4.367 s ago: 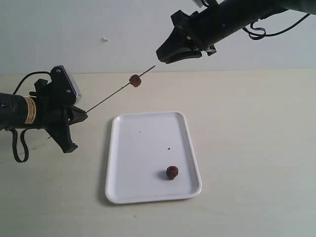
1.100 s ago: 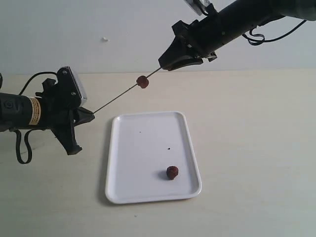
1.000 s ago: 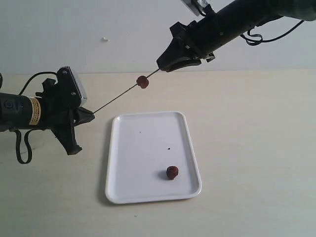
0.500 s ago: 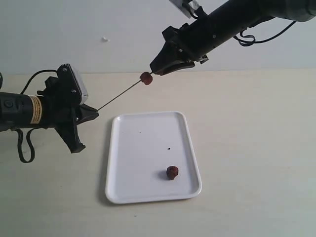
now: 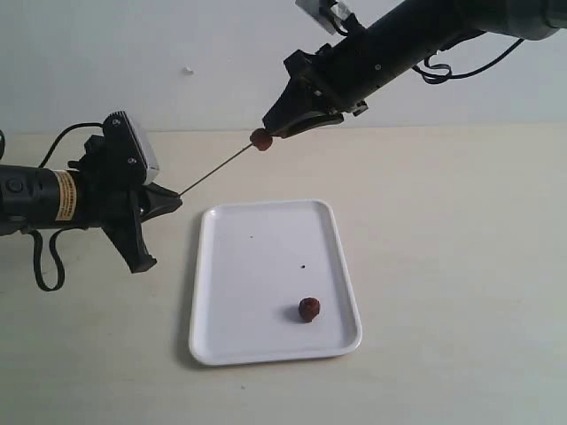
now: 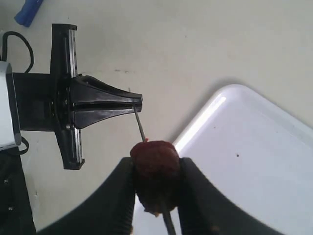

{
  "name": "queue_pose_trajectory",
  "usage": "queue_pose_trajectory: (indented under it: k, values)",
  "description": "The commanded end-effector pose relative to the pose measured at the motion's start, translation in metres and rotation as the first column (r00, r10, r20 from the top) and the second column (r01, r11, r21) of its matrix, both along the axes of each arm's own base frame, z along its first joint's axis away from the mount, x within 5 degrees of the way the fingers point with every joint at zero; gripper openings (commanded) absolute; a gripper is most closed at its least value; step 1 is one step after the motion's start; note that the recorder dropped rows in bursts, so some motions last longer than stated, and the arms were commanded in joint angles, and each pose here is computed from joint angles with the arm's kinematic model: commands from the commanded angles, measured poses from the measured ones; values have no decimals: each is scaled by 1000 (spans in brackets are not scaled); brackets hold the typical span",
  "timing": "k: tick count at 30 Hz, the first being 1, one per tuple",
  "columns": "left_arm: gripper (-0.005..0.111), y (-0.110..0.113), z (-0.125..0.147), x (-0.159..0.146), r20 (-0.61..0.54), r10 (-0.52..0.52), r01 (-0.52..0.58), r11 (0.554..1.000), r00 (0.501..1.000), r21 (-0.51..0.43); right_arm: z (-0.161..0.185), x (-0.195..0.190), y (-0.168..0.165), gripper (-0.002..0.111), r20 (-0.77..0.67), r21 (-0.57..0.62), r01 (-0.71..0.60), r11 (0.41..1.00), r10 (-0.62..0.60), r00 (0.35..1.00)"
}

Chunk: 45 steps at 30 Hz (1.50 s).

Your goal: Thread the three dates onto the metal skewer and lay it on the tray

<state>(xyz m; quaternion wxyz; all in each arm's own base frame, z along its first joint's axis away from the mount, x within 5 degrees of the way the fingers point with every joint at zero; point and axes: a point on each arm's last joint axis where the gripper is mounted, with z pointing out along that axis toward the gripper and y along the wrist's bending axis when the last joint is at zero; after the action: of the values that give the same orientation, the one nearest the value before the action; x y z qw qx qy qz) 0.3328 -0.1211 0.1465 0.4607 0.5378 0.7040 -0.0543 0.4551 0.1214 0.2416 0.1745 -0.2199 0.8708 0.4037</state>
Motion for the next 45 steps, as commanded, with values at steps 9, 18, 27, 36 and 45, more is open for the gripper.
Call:
queue_pose_trajectory:
  k: [9,18,27,36,45]
  values:
    - [0,-7,5,1,6,-5,6,996,1000,-88,1,1,1,36,20,1,-9,1000,9,1000]
    - [0,-4,3,2,-9,22,-23,998,1000,-54,9,-1,-2,76,38,-4,-4,1000,4,999]
    - [0,3,-1,4,-42,112,-113,993,993,-22,71,-22,-45,75,228,-222,48,974,4,974]
    - [0,12,-1,9,-62,212,-214,976,975,-34,46,-56,25,71,161,-573,-146,806,285,945]
    - [0,32,-3,14,-103,335,-340,940,937,-32,-12,-95,56,70,-104,-659,-163,734,125,987]
